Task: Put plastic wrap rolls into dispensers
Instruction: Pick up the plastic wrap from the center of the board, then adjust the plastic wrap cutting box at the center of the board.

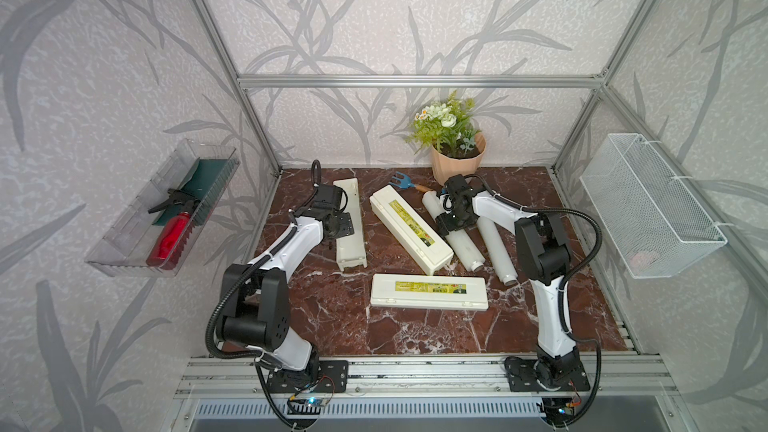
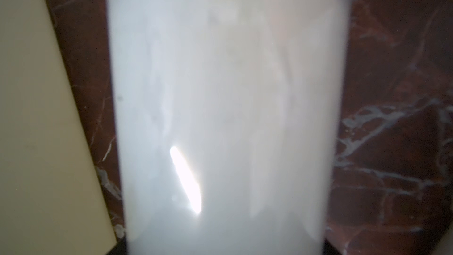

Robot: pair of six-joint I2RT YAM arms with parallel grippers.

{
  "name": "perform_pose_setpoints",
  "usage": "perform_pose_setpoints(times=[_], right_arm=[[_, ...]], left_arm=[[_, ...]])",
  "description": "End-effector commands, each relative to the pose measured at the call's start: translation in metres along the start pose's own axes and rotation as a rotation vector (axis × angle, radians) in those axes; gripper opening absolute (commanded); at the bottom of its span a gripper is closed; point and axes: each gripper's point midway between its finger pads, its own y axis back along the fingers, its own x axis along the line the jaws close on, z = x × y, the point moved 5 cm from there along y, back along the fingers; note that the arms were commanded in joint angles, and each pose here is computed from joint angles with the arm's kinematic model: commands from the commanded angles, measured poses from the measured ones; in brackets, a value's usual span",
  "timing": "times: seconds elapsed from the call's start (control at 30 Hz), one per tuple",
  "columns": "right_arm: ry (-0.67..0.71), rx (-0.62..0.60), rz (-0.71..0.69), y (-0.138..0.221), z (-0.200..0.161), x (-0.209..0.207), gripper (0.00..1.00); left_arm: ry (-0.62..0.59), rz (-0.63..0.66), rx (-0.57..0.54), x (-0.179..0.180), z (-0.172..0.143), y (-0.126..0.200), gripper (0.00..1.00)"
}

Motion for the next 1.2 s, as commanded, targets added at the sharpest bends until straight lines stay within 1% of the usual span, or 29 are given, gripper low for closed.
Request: perform_pose_setpoints(times=[0.0,0.1,0.13,0.17,0.2,0.27,0.3,0.4,0.47,0.53,0.57,0.67,0.73,0.87,0.97,1.0,1.03,1.17], right_arm=[[0.004,0.033,0.037,-0.007,-0.001,0.001,0.52],[0.002,0.029,0.046,0.000,0.003,0.001,0.44],[-0.001,0.019,0.045,0.005,0.005,0.000,0.42],[-0.003,0.001,0.042,0.013,0.009,0.000,0.41],[-0.004,-0.022,0.037,0.024,0.014,0.000,0.40],[-0.006,-0.065,0.026,0.050,0.024,0.001,0.40],[-0.004,-0.091,0.021,0.066,0.030,0.002,0.40],[-0.009,-0.161,0.035,0.109,0.044,0.009,0.39],[-0.026,-0.200,0.051,0.131,0.051,0.014,0.37],[-0.037,-0.235,0.067,0.149,0.056,0.019,0.37],[-0.047,-0.249,0.073,0.158,0.058,0.022,0.35],[-0.063,-0.294,0.107,0.179,0.065,0.033,0.31],[-0.067,-0.314,0.128,0.189,0.069,0.043,0.30],[-0.052,-0.335,0.180,0.200,0.079,0.075,0.28],[-0.047,-0.347,0.237,0.203,0.088,0.101,0.25],[-0.044,-0.346,0.250,0.202,0.091,0.111,0.25],[-0.038,-0.352,0.259,0.203,0.093,0.119,0.25],[-0.001,-0.354,0.290,0.200,0.101,0.155,0.25]], left_arm=[[0.005,0.035,0.021,0.013,0.012,-0.005,0.82],[0.010,0.038,0.075,0.017,0.014,-0.019,0.77],[0.006,0.034,0.098,0.017,0.014,-0.022,0.75],[0.001,0.023,0.127,0.015,0.012,-0.028,0.70],[-0.005,0.007,0.157,0.012,0.010,-0.033,0.65],[0.002,-0.011,0.200,0.008,0.005,-0.043,0.60],[0.007,-0.025,0.216,0.006,0.002,-0.048,0.55],[0.033,-0.051,0.235,0.003,-0.005,-0.053,0.50],[0.049,-0.064,0.239,0.002,-0.009,-0.054,0.48],[0.065,-0.077,0.248,0.002,-0.014,-0.054,0.42],[0.070,-0.093,0.257,0.001,-0.018,-0.055,0.38],[0.090,-0.112,0.278,0.000,-0.028,-0.054,0.30],[0.101,-0.119,0.290,0.000,-0.036,-0.053,0.25],[0.127,-0.125,0.305,0.002,-0.053,-0.050,0.21],[0.144,-0.128,0.315,0.003,-0.064,-0.045,0.18],[0.146,-0.131,0.317,0.002,-0.067,-0.044,0.18],[0.144,-0.132,0.319,0.002,-0.070,-0.042,0.15],[0.144,-0.138,0.323,-0.003,-0.082,-0.036,0.10]])
